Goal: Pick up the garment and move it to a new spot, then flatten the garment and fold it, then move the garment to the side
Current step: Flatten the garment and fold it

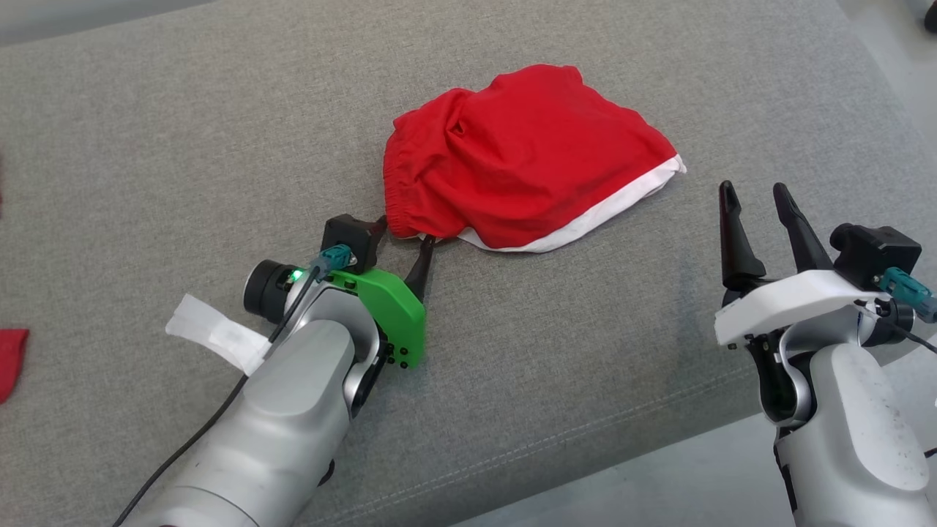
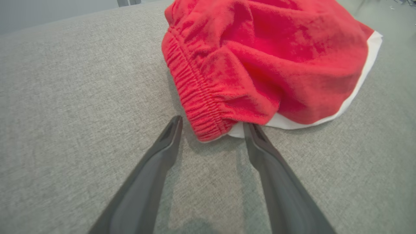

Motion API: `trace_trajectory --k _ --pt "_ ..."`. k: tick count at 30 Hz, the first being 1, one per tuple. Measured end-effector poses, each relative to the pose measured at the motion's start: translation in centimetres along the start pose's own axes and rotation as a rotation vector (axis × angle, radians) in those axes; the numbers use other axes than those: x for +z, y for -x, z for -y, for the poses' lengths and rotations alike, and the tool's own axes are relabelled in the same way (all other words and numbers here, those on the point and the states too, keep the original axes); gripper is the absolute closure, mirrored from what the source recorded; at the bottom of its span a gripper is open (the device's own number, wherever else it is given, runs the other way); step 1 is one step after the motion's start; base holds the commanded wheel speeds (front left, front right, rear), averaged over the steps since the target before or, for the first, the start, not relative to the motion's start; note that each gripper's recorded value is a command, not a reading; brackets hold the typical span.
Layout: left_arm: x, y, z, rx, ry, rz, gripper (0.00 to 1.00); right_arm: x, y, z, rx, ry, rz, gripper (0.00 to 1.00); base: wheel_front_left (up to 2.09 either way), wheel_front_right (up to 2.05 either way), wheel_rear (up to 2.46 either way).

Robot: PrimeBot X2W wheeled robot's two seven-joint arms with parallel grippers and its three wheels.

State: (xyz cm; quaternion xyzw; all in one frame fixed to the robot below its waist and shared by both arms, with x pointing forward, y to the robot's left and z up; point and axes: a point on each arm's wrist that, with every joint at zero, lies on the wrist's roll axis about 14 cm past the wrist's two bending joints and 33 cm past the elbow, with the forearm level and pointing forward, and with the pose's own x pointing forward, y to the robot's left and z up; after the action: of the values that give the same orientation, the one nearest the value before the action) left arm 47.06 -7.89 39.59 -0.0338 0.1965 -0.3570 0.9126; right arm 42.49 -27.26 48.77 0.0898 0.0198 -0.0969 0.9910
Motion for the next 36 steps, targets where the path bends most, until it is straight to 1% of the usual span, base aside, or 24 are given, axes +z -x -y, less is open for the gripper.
trace_trajectory --k 1,2,3,5,10,14,24,28,31,36 --pt "0.0 0.0 0.4 -0.016 -0.002 0.0 0.56 0.0 0.0 0.0 0.0 -0.001 0.001 0.0 0.0 0.0 0.0" --pt "0.0 0.0 0.6 -0.026 -0.004 0.001 0.64 0.0 -0.1 0.0 -0.001 -0.002 0.002 0.0 0.0 0.0 0.0" --pt "0.0 0.0 0.8 -0.037 -0.007 0.001 0.74 0.0 -0.1 0.0 -0.003 -0.004 0.002 0.0 0.0 0.0 0.0" --pt "0.2 0.1 0.9 -0.044 -0.007 0.006 1.0 -0.1 -0.1 0.1 -0.007 -0.008 0.002 0.0 0.0 0.0 0.0" --pt "1.1 0.8 1.0 -0.055 0.002 0.035 1.0 -0.7 -0.1 0.2 -0.015 -0.02 -0.005 0.0 0.0 0.0 0.0" --pt "1.8 1.6 0.2 -0.024 0.004 0.057 1.0 -1.1 -0.4 -0.9 0.012 -0.031 -0.013 0.0 0.0 0.0 0.0" --pt "2.1 5.3 -4.8 0.172 0.005 0.011 1.0 -1.9 -1.0 -4.5 0.1 -0.059 -0.026 0.0 0.0 0.0 0.0" --pt "1.8 7.5 -7.4 0.269 0.008 -0.034 1.0 -1.7 -1.3 -6.0 0.138 -0.069 -0.022 0.0 0.0 0.0 0.0" --pt "1.5 9.0 -8.7 0.325 0.011 -0.069 1.0 -1.6 -1.3 -7.1 0.163 -0.08 -0.02 0.0 0.0 0.0 0.0" --pt "-0.2 11.5 -10.3 0.394 0.036 -0.15 1.0 -1.7 -1.3 -8.2 0.192 -0.089 -0.021 0.0 0.0 0.0 0.0"
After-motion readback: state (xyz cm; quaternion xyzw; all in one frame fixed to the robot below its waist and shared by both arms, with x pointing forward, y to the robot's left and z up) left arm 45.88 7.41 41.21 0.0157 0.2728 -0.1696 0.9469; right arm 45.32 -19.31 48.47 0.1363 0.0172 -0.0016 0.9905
